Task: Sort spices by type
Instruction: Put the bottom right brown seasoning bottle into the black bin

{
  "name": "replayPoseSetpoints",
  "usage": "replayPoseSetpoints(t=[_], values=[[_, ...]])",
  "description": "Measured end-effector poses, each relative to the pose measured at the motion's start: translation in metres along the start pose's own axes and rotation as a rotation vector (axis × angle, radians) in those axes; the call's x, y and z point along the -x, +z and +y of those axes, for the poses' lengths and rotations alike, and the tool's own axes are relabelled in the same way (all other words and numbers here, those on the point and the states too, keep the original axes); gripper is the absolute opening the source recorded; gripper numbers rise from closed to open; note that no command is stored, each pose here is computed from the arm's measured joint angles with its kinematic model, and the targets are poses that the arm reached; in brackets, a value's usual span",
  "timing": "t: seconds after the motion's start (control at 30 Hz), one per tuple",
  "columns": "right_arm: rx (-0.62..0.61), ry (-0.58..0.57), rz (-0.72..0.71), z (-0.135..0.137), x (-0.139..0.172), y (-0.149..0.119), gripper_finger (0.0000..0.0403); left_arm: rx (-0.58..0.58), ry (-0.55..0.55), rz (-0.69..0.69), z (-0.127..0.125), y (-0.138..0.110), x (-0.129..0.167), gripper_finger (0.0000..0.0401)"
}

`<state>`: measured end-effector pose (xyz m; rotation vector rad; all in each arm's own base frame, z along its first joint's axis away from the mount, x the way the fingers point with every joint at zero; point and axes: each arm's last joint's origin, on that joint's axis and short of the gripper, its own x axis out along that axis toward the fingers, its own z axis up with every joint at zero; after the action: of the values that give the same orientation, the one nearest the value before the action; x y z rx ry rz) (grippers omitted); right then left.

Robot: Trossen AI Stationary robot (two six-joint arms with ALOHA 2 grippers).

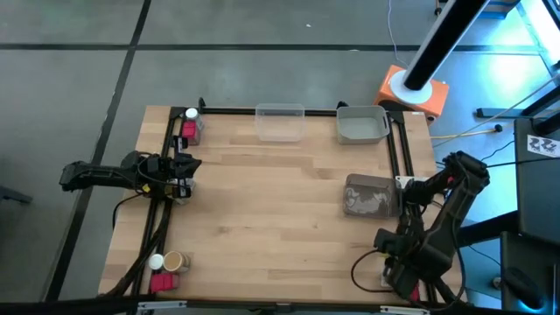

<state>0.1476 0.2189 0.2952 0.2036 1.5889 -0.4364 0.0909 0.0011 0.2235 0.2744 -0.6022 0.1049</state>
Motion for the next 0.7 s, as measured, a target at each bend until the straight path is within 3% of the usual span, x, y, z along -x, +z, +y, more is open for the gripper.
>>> replayPoseSetpoints(t=[0.2,0.47,0.7], values=[[0.014,0.032,-0.12,-0.009,0.016,0.029,0.028,-0.002,0.0,0.0,0.0,0.0,0.0,0.0],[0.102,0.01,-0.138,-0.021,0.016,0.061,0.028,-0.003,0.0,0.0,0.0,0.0,0.0,0.0],[0.087,0.039,-0.207,-0.047,0.03,0.072,0.028,-0.004,0.0,0.0,0.0,0.0,0.0,0.0]])
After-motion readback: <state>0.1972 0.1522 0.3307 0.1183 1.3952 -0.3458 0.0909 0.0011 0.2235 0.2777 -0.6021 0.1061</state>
